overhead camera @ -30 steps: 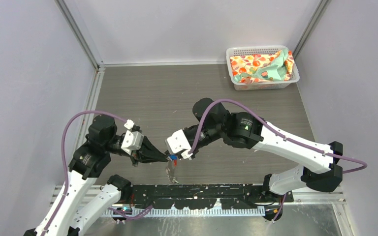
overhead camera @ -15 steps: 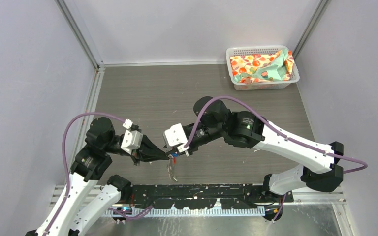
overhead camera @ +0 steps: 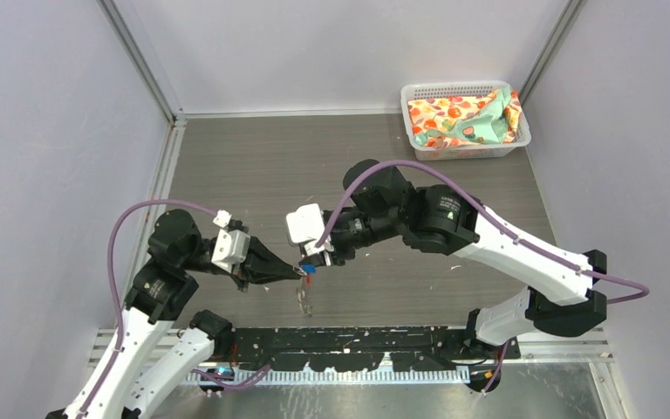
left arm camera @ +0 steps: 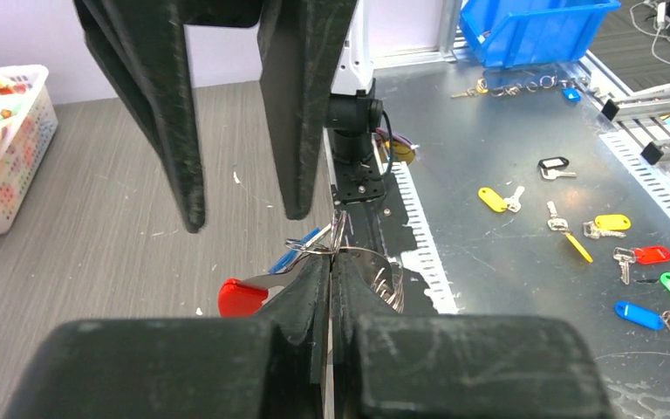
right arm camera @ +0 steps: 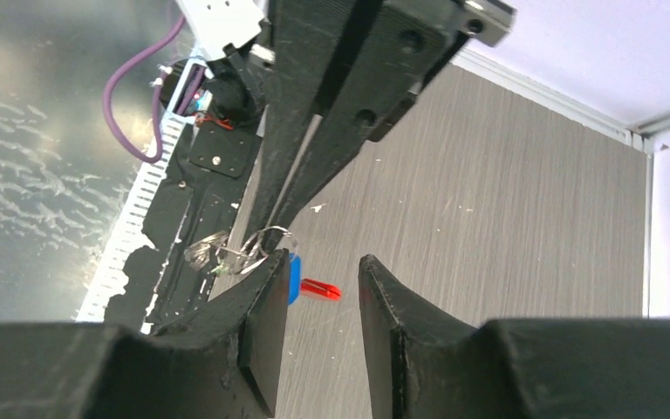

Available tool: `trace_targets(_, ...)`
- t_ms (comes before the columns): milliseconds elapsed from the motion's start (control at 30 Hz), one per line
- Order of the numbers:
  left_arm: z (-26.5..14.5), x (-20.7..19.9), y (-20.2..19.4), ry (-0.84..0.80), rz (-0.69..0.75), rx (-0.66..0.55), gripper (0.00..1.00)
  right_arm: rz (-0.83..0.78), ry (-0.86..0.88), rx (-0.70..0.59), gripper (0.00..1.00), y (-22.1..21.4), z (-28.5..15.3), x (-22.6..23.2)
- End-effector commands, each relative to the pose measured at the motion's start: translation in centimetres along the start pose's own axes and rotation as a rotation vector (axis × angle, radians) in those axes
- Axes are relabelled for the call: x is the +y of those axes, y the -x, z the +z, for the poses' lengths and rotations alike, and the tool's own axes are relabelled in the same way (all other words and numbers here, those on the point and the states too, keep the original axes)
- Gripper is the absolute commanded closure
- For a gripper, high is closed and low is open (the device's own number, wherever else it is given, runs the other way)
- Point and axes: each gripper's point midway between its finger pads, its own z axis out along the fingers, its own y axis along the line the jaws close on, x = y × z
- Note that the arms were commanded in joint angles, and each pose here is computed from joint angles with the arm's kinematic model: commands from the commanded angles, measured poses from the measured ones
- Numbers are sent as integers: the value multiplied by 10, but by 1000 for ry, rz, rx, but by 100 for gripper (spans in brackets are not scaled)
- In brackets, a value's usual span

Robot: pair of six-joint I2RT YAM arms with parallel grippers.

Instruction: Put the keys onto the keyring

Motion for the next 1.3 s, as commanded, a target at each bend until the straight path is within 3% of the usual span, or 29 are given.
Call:
trace_targets(0, 0, 7, 14, 47, 43, -43, 100, 64, -97, 52, 59, 8, -19, -18)
trace_targets(367, -5, 39, 22, 256, 9, -101, 100, 175, -39, 4, 52, 26, -40, 2)
trace_targets(667, -4, 31, 22, 221, 6, -98, 100, 219, -65, 1, 62, 23, -22, -8)
trace_targets(1067, -5, 29, 22, 215, 20, -96, 100, 236, -60, 34, 66, 13, -5, -13)
trace_targets(1267, -5, 29, 22, 218, 21, -96, 100, 242, -44, 57, 77, 7, -4, -10)
